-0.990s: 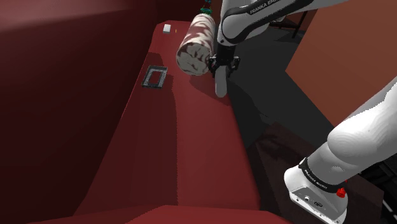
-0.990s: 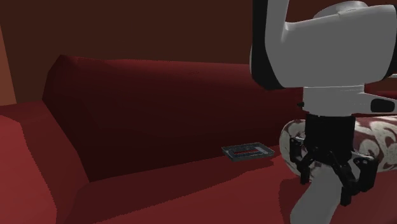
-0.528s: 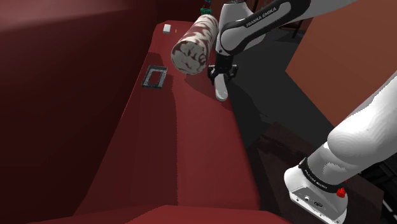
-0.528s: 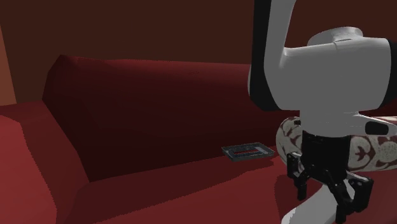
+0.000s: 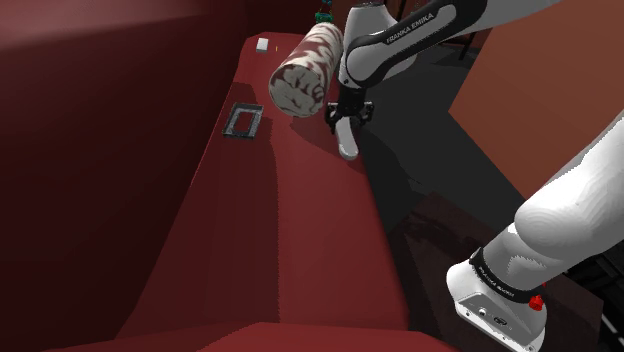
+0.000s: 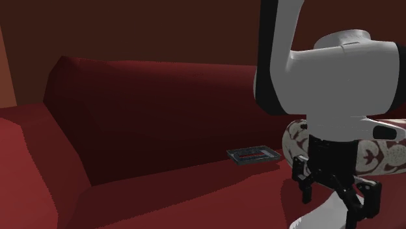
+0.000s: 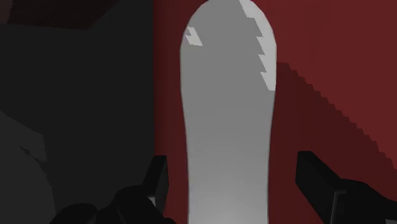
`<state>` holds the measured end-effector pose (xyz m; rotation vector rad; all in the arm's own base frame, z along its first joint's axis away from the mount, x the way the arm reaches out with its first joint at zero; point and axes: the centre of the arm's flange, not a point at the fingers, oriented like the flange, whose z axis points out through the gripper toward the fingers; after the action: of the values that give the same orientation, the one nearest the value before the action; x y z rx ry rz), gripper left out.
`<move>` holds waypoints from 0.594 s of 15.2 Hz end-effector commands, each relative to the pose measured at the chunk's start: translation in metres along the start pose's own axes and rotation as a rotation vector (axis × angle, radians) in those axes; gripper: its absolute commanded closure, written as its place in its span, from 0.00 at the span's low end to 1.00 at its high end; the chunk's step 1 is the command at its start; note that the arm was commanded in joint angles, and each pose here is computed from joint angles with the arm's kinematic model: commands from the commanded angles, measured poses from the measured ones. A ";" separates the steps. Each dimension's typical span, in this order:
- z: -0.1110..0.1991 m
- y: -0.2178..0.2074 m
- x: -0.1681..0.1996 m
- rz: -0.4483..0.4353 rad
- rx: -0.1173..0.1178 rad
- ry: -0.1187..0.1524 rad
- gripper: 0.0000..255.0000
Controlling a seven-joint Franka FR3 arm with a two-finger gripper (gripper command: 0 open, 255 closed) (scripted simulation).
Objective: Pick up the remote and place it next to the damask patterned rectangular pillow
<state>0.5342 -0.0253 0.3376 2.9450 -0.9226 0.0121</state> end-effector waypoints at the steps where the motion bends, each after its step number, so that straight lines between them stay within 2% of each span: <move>1: 0.000 0.000 0.000 0.000 0.000 0.000 0.00; 5: 0.000 0.000 0.000 0.000 0.000 0.000 0.00; 9: -0.050 0.000 0.000 0.000 0.000 0.000 0.00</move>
<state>0.5354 -0.0248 0.3774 2.9451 -0.9227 0.0140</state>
